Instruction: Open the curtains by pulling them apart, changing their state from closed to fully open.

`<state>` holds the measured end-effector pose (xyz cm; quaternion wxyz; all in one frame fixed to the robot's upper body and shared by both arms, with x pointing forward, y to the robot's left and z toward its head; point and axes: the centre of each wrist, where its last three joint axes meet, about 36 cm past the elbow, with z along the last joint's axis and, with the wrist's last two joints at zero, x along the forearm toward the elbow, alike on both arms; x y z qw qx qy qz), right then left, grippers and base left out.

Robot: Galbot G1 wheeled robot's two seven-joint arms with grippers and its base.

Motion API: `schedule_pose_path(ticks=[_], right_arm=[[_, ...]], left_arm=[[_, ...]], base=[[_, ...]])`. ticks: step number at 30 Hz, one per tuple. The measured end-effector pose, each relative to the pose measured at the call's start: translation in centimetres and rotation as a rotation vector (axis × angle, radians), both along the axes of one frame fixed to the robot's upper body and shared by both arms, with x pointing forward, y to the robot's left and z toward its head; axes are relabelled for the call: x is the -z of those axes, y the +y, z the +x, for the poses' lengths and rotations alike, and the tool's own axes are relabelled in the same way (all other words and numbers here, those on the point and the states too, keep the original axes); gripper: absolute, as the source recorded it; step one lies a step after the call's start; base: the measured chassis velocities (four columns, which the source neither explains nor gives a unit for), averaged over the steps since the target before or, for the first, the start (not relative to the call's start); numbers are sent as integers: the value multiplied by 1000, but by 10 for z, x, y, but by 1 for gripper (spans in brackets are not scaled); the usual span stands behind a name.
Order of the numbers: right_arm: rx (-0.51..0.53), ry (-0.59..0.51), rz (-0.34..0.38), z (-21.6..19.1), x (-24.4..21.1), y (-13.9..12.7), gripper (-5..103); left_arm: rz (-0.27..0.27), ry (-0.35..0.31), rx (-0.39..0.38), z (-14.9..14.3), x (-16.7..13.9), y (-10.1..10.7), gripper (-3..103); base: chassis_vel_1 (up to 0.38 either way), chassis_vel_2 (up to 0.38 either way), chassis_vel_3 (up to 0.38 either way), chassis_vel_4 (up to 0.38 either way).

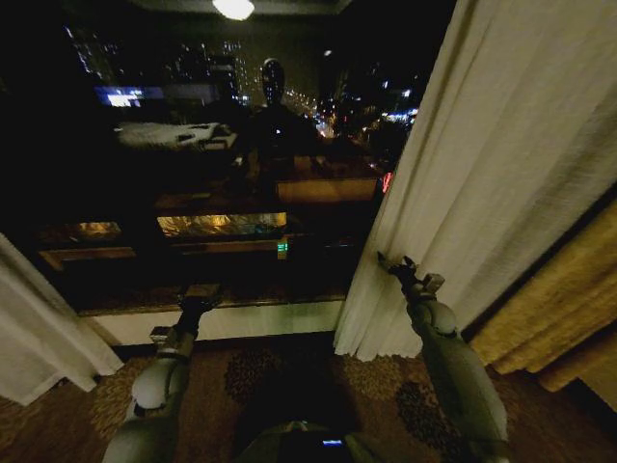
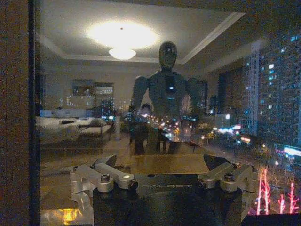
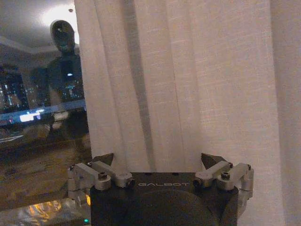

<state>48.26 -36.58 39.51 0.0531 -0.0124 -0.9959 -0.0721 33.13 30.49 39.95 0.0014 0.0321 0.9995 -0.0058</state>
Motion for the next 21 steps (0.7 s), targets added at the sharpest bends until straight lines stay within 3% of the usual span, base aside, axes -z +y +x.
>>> schedule_pose_path(ticks=[1, 5, 9, 11, 14, 17, 20, 21], right_arm=[[0, 2, -1, 2, 1, 0, 102], [6, 9, -8, 5, 3, -2, 96], [8, 10, -15, 6, 4, -3, 76], [8, 10, -16, 6, 4, -3, 76], [8, 8, -21, 6, 3, -3, 60], [9, 7, -22, 6, 2, -3, 54], [9, 4, -24, 5, 1, -3, 38], [9, 4, -24, 5, 1, -3, 38]], left_arm=[[0, 1, -1, 0, 1, 0, 100], [0, 2, -1, 0, 2, 0, 100], [0, 1, -1, 0, 2, 1, 100], [1, 1, -1, 0, 3, 1, 100], [-1, 0, 1, 1, 3, 0, 100], [-2, -1, 2, 2, 3, 0, 100], [-3, -2, 1, 2, 3, 0, 100], [-3, -2, 1, 2, 3, 0, 100]], base=[[0, 0, 0, 0], [0, 0, 0, 0], [0, 0, 0, 0], [0, 0, 0, 0], [0, 0, 0, 0], [0, 0, 0, 0], [0, 0, 0, 0], [0, 0, 0, 0]])
